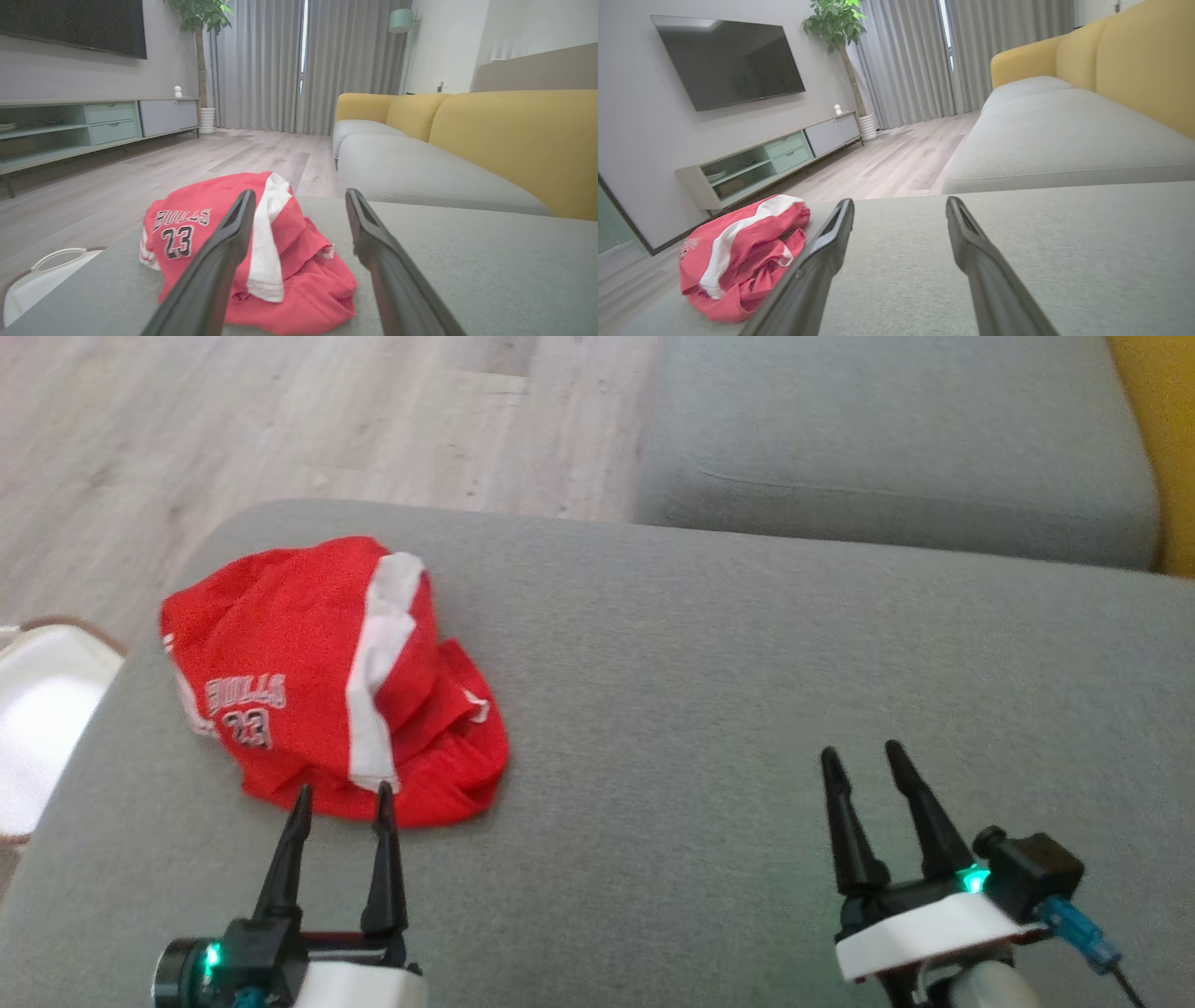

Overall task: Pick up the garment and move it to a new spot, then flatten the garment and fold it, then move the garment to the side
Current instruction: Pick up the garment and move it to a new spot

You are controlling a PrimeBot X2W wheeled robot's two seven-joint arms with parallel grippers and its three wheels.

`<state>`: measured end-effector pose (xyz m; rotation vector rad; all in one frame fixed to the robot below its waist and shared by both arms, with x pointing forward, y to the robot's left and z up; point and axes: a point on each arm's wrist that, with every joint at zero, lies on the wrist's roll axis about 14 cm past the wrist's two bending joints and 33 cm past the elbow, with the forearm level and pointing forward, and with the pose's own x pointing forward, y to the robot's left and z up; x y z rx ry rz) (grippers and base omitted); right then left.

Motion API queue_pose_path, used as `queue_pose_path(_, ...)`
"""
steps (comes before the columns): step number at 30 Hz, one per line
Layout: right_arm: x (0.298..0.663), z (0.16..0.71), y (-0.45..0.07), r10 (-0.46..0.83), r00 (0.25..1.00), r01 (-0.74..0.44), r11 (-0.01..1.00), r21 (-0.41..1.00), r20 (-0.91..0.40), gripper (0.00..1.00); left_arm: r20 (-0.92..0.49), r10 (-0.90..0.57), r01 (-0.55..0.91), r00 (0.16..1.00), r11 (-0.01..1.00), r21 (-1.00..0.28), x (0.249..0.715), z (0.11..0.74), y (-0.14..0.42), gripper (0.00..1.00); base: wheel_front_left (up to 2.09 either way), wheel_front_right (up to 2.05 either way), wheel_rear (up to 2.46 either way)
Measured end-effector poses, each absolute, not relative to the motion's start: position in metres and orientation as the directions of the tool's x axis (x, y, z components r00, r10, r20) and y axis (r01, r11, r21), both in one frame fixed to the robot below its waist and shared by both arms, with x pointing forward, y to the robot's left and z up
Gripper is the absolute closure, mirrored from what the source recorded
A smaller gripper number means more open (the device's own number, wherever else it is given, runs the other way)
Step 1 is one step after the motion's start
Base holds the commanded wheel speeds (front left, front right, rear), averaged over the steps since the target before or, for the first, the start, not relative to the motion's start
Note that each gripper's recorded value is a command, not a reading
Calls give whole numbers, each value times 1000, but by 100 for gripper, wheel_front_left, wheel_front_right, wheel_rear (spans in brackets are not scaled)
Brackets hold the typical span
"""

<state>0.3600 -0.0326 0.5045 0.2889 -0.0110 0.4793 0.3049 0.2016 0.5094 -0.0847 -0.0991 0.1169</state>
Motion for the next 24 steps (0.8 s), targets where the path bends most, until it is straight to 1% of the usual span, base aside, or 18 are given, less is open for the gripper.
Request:
queue_pose_path(4,354,503,-11,516,854,-514,815,268,72,0,88,190,-182,978,979,-86,289,506,221,0,0,0,0)
queue_pose_path(10,348,505,15,582,810,-578,770,271,73,0,101,252,-245,962,966,-84,272,509,239,0,0,0,0)
queue_pose_path(16,343,508,27,615,785,-611,745,267,79,0,93,296,-288,951,954,-86,257,504,250,0,0,0,0)
queue_pose_path(24,341,505,28,619,782,-612,741,277,72,0,94,292,-285,952,955,-78,259,505,252,0,0,0,0)
